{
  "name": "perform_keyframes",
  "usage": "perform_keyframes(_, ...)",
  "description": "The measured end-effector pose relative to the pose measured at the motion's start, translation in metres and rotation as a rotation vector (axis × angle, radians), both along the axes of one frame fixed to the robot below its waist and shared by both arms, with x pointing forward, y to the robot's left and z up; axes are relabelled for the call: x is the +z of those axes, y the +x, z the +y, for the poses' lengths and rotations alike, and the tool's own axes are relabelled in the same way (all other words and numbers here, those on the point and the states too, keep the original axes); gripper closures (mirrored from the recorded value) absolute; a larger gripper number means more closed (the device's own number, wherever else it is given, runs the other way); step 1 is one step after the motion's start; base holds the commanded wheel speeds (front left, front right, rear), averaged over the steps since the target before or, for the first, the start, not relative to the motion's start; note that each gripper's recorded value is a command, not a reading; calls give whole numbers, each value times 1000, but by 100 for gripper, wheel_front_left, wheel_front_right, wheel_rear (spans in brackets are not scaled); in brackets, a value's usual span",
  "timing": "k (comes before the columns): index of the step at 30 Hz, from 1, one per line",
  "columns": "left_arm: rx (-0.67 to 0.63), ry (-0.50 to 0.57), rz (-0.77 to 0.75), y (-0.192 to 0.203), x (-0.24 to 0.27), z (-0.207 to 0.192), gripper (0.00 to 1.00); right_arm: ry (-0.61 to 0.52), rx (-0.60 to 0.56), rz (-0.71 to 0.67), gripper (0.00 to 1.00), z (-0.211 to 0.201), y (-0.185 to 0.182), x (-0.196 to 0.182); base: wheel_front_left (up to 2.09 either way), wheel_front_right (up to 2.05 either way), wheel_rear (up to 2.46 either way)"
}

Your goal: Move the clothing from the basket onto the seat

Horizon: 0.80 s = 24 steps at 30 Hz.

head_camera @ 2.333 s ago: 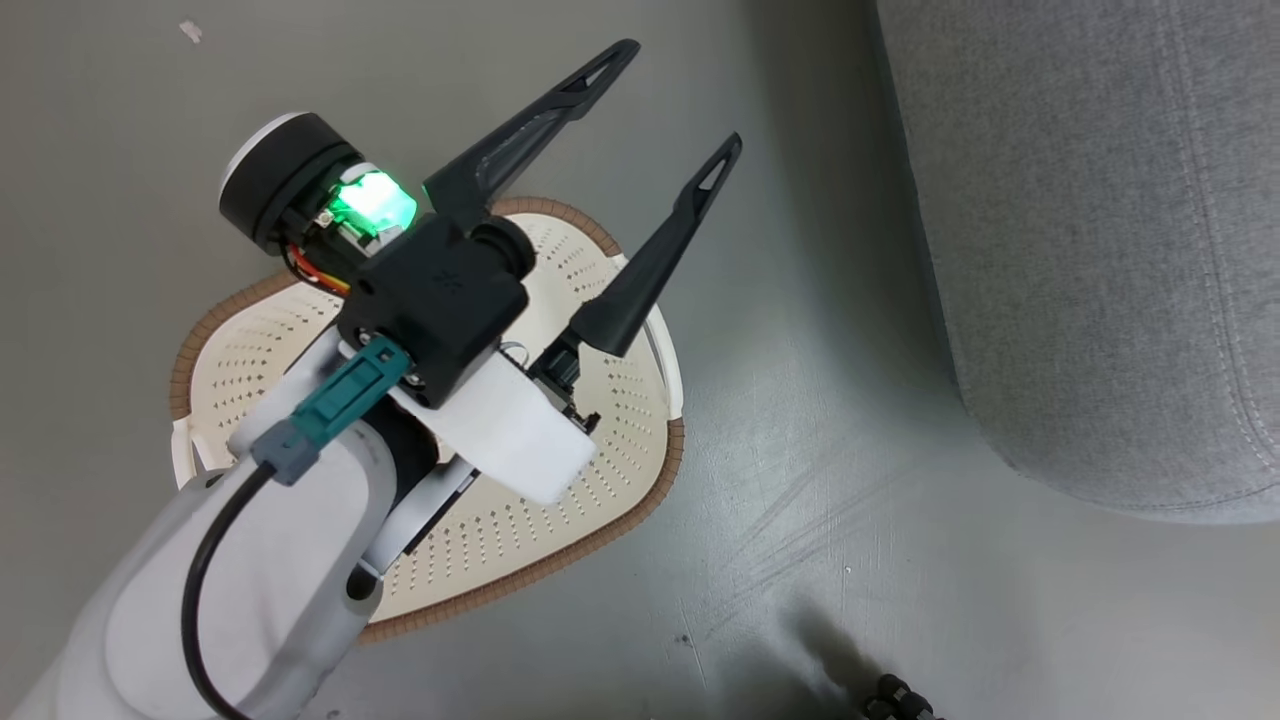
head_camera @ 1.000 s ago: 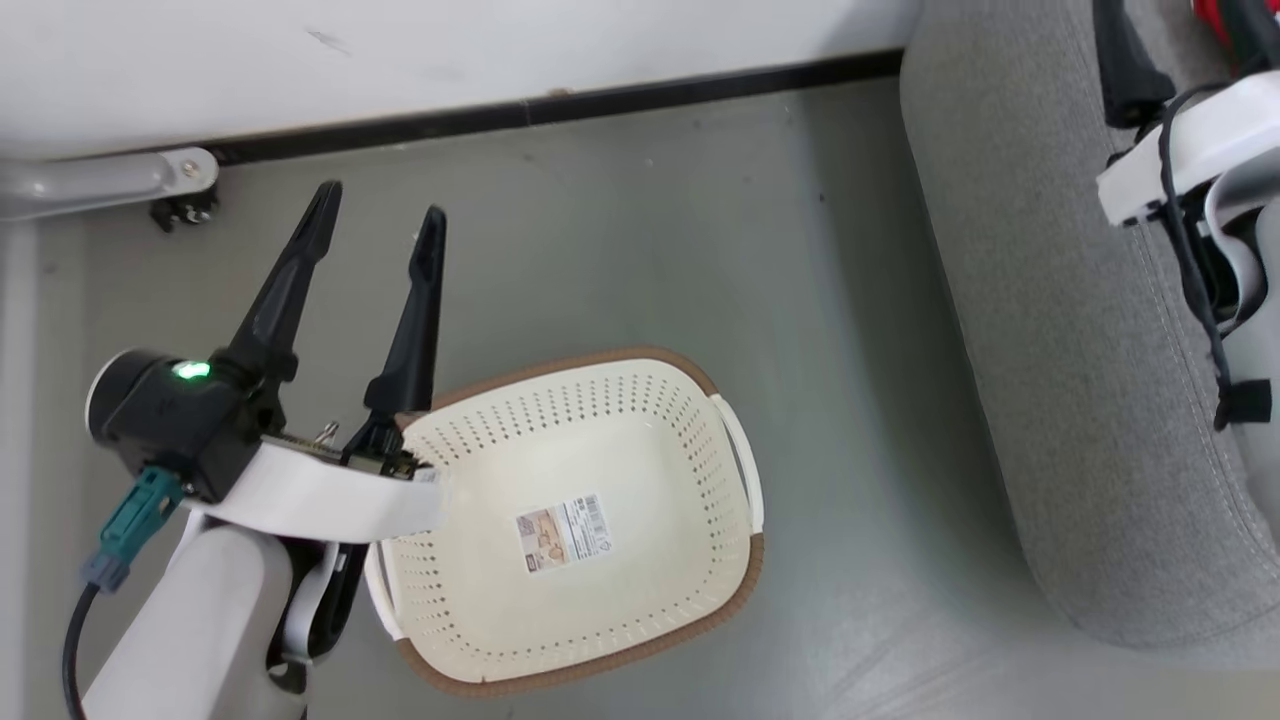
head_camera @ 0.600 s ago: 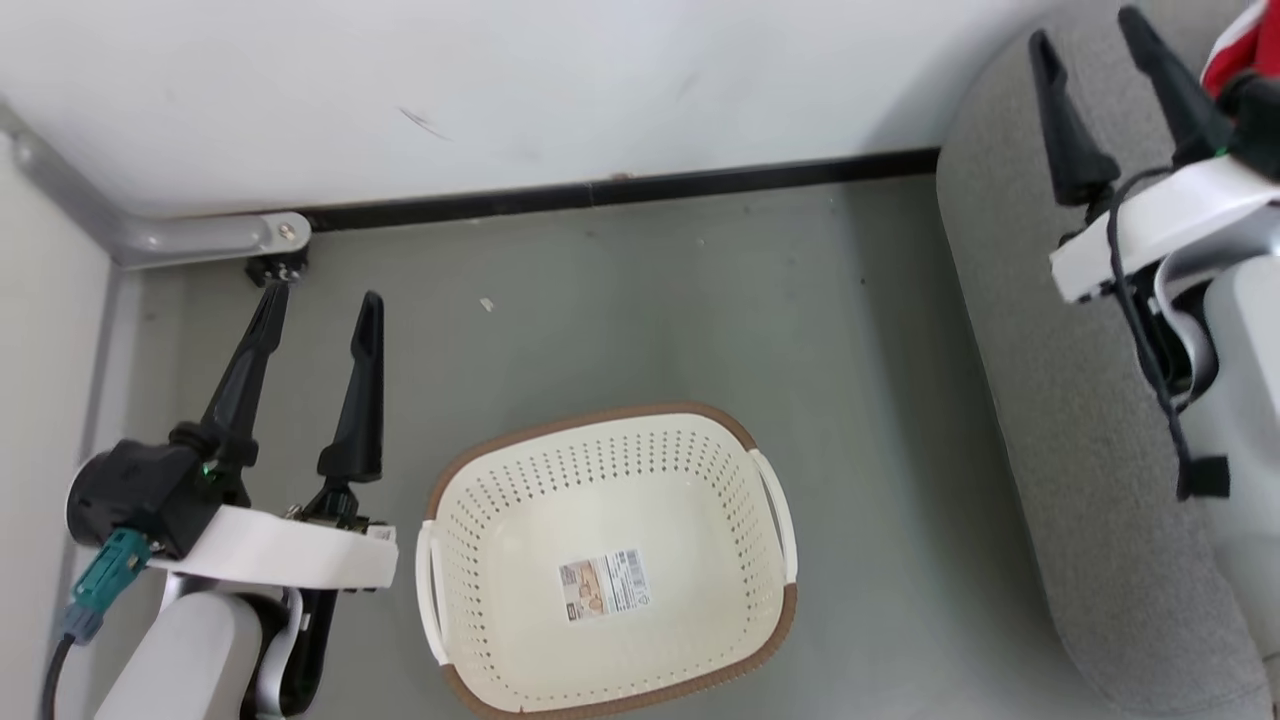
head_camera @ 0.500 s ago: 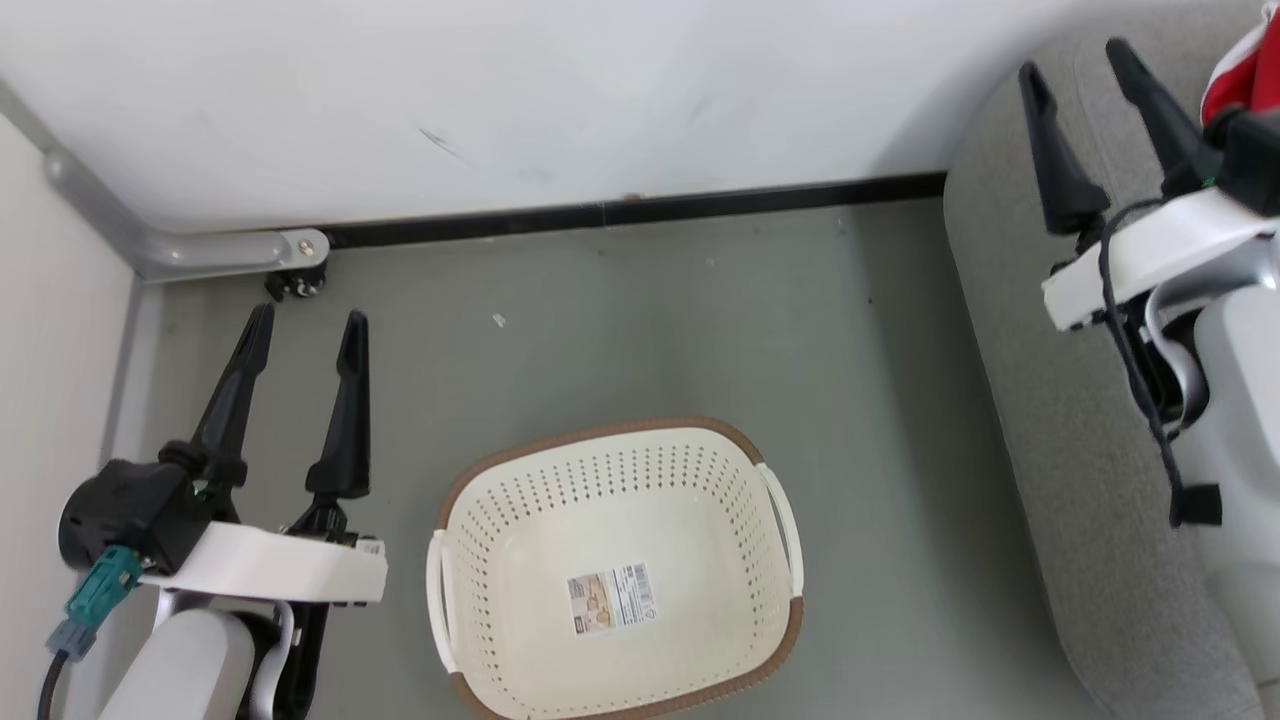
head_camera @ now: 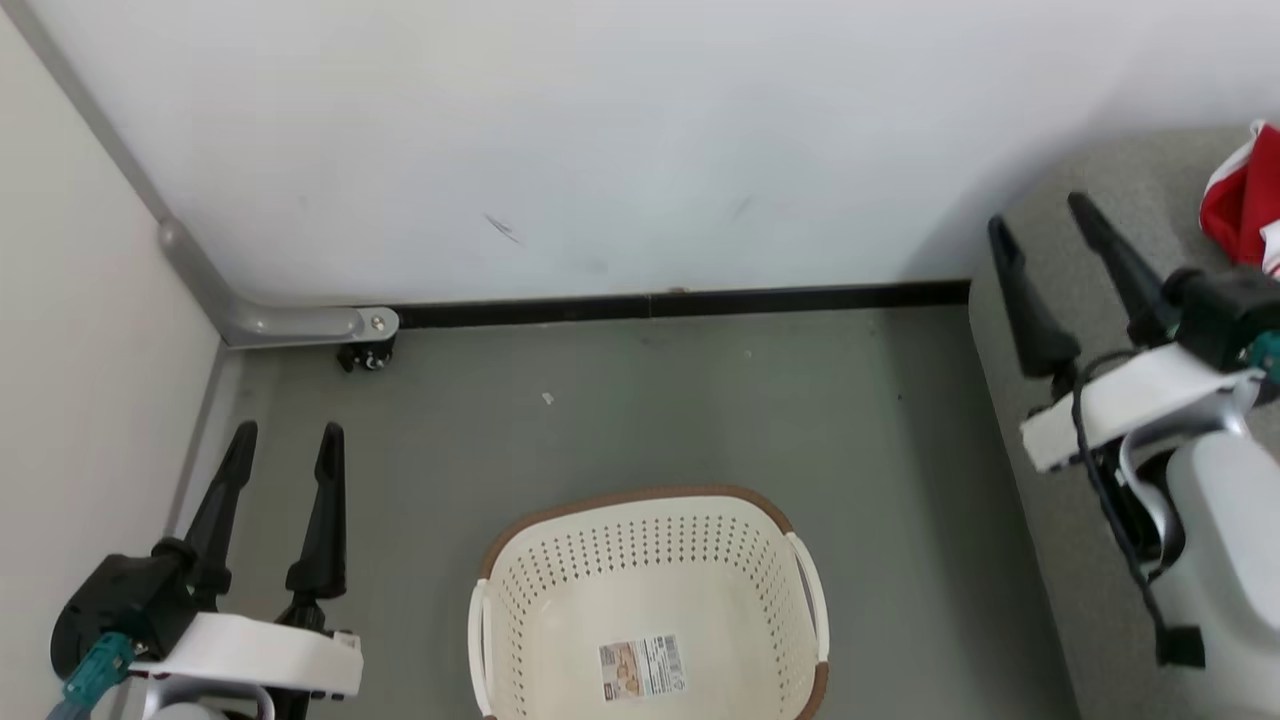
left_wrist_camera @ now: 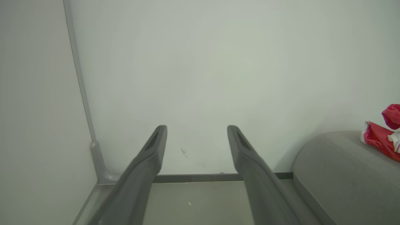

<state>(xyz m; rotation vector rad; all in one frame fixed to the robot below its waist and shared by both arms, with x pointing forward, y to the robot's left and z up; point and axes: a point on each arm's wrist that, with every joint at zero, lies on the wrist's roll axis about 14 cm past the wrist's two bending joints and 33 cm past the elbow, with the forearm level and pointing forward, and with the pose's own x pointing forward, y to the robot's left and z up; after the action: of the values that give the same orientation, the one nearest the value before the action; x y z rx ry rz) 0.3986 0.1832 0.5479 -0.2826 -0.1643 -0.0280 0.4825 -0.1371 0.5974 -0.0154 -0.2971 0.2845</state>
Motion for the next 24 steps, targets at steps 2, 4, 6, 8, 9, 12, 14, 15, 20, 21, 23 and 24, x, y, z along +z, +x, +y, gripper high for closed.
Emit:
perform_keyframes(2,2,-3,1,-7,0,2,0,4,9,-1,0,3,-9,-1,0,0,0)
perform_keyframes(4,4,-2,2,-14,0,4,0,11,9,6,0,4,-17,-4,0,0,0)
perform_keyframes(6,10,9,7,-20,-2,8,0,22,3,11,0,3,-25,-6,0,0,0)
perform_keyframes(8,13,15,10,-27,-3,10,0,34,-2,16,0,2,-33,-8,0,0,0)
perform_keyframes(9,14,14,11,-30,-4,10,0,35,-2,17,0,2,-37,-9,0,0,0)
perform_keyframes(12,16,12,5,-38,-2,12,0,44,-11,18,0,1,-48,-10,0,0,0)
perform_keyframes(14,23,12,1,-42,-1,15,0,49,-17,18,0,-1,-55,-11,0,0,0)
perform_keyframes(15,26,11,-1,-45,-1,16,0,53,-20,16,0,-2,-58,-10,0,0,0)
perform_keyframes(20,32,27,-5,-56,-1,19,0,66,-22,13,0,0,-73,-11,0,0,0)
perform_keyframes(21,28,39,-6,-58,-1,19,0,67,-23,14,0,0,-76,-12,0,0,0)
perform_keyframes(23,27,55,-5,-62,-2,20,0,68,-24,19,0,-1,-82,-14,0,0,0)
perform_keyframes(24,30,55,-6,-64,-2,20,0,70,-24,21,0,0,-84,-14,0,0,0)
